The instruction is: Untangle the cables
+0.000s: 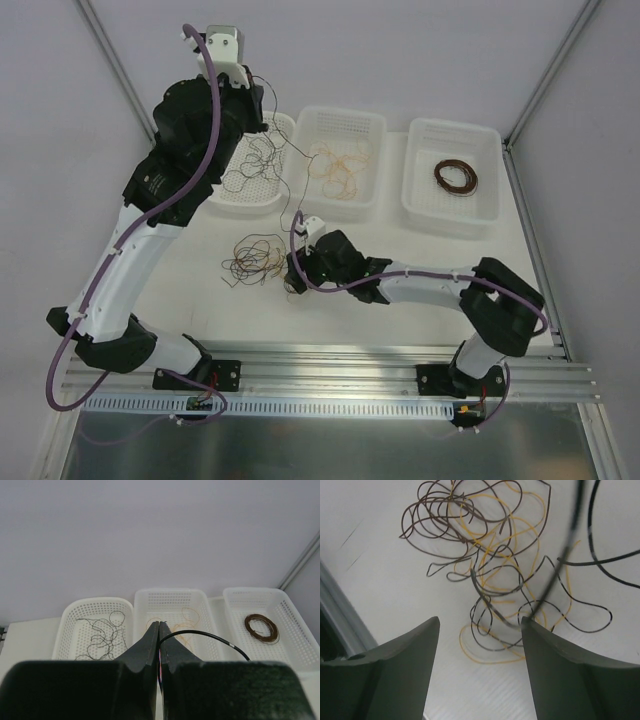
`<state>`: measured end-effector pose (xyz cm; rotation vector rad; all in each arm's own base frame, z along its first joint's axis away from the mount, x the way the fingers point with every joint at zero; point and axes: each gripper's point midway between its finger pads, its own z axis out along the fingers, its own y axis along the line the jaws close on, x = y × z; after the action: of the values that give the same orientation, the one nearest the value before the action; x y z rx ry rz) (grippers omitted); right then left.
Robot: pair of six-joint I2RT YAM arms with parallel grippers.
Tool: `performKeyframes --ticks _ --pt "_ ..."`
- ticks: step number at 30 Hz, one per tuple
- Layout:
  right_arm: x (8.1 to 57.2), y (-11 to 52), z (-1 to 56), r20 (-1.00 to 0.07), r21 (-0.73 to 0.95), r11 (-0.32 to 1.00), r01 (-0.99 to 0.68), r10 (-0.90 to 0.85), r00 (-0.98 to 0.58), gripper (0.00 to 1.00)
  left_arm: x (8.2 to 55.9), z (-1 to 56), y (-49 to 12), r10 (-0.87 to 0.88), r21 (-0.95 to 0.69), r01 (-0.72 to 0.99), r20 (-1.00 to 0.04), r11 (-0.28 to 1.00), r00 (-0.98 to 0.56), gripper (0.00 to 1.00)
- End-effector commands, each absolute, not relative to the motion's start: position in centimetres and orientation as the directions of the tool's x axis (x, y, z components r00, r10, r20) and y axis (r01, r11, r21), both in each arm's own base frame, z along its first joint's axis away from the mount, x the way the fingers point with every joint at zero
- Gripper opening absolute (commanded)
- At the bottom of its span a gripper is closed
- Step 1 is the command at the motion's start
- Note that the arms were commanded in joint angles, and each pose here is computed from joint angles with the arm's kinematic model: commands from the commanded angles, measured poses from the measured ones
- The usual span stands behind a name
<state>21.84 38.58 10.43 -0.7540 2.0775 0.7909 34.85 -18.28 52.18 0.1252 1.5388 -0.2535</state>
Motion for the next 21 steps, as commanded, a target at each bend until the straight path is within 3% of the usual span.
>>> performKeyframes --ticks 1,6,9,11,15,21 --pt "25.5 42.5 13.5 -0.886 0.295 0.665 -0.685 -0.077 -0.457 0.70 34.5 55.0 -15.7 -0.105 -0.091 0.160 -0.991 0.983 0.082 0.00" --pt "27.3 43.9 9.4 -0.852 0.316 0.739 -0.595 -0.055 -0.520 0.63 34.5 55.2 -13.6 -0.076 -0.067 0.093 -0.992 0.993 0.097 0.00" --pt "27.7 42.8 6.2 -0.825 0.301 0.793 -0.529 -0.061 -0.562 0.53 35.0 55.1 -11.2 -0.063 -0.061 0.020 -0.993 0.998 0.102 0.00" --pt "27.6 41.4 4.8 -0.813 0.280 0.824 -0.493 -0.070 -0.578 0.40 35.0 55.0 -9.9 -0.059 -0.061 -0.014 -0.993 0.998 0.102 0.00" --pt "26.9 35.5 0.8 -0.749 0.264 0.888 -0.377 -0.057 -0.660 0.17 35.0 55.7 -5.0 -0.062 -0.080 -0.135 -0.989 0.988 0.131 0.00" --pt "26.3 26.7 0.0 -0.691 0.225 0.956 -0.189 0.020 -0.723 0.10 34.6 56.1 0.2 -0.042 -0.082 -0.276 -0.988 0.958 0.149 0.00"
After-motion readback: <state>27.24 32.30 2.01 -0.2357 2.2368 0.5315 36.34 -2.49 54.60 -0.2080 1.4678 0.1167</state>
